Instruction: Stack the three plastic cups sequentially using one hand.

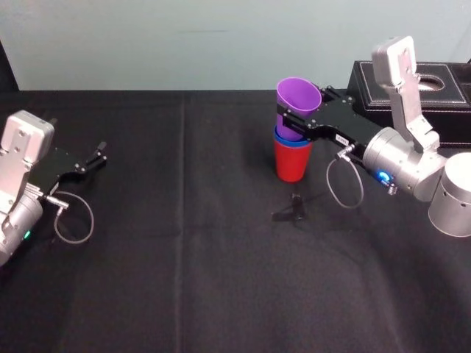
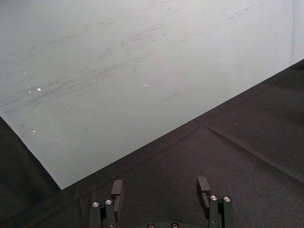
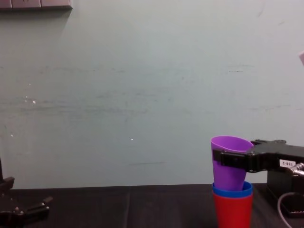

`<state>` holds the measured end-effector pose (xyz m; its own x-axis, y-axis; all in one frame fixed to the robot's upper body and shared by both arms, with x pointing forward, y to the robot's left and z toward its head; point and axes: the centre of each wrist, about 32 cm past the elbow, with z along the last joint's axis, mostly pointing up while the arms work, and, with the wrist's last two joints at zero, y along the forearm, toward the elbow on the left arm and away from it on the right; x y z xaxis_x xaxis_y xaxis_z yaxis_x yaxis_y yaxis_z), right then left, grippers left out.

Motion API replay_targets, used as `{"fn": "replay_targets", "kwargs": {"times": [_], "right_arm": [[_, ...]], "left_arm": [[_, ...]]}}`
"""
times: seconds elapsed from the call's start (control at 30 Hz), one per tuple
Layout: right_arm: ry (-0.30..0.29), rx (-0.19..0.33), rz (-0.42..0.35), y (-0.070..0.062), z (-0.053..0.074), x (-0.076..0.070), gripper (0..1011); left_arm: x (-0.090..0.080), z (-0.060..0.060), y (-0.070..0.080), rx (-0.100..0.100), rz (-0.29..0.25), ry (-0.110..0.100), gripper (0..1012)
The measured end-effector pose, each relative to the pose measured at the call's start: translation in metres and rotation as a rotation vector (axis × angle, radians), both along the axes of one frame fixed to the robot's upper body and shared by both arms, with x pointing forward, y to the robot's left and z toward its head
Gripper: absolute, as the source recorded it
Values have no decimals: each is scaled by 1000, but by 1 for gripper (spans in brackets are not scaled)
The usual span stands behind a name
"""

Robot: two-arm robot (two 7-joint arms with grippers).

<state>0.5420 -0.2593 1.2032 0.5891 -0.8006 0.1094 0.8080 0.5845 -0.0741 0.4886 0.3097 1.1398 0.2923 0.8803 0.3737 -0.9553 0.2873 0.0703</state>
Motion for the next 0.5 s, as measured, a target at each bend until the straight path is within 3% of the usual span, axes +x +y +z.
{"fn": "replay_targets", "kwargs": {"times": [0.5], "right_arm": [[10,7,8,-2,-4,-4,732]], "left_arm": [[0,0,0,0,0,0,1005]]}}
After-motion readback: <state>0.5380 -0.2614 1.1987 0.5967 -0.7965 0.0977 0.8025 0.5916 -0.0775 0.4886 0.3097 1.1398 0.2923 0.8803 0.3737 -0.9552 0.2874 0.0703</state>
